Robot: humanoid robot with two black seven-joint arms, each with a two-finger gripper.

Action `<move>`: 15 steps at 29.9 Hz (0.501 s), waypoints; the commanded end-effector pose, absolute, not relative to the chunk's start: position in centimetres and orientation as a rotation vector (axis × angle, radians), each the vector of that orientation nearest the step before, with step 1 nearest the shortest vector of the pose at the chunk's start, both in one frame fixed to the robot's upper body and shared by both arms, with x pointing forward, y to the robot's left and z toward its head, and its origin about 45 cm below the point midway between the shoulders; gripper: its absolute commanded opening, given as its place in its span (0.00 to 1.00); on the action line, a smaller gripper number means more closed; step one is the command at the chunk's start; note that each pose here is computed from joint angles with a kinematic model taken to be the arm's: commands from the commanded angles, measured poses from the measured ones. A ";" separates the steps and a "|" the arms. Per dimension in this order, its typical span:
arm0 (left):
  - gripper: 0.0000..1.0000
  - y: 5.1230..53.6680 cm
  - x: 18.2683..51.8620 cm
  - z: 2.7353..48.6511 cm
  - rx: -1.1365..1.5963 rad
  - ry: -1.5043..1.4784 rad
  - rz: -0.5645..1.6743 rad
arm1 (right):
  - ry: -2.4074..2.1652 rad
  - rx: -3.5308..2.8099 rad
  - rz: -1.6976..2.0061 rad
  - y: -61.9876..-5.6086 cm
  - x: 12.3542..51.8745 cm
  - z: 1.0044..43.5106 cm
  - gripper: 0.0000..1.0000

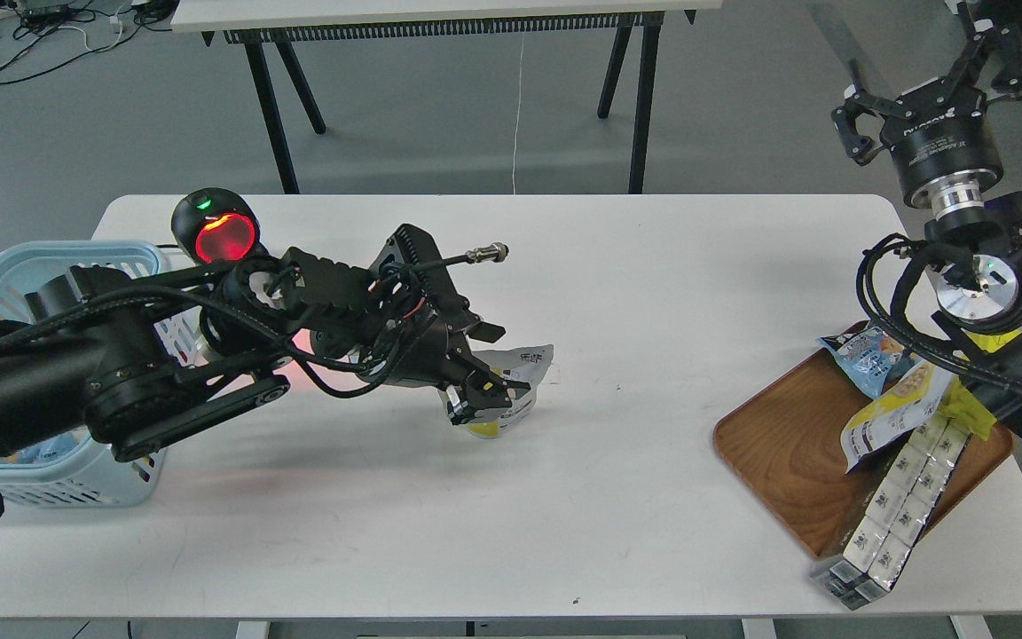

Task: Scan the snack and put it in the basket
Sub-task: 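Reach the left gripper to the standing yellow bag and grasp it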

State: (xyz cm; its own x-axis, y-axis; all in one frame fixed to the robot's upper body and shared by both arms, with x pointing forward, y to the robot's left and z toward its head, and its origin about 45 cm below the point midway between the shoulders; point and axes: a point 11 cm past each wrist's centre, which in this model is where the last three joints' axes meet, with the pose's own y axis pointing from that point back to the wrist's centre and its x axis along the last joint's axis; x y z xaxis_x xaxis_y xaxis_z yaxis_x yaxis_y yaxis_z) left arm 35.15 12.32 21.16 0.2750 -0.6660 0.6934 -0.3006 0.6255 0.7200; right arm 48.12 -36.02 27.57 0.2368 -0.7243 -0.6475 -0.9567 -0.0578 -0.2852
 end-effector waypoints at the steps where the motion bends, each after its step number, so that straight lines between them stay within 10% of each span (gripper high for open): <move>1: 0.16 12.9 35.7 20.8 0.945 -1.301 -0.290 | 1.543 -1.837 0.439 -36.0 48.1 27.6 0.99; 15: 0.00 13.2 35.8 21.5 0.929 -1.305 -0.292 | 1.541 -1.839 0.434 -36.0 48.2 27.8 0.99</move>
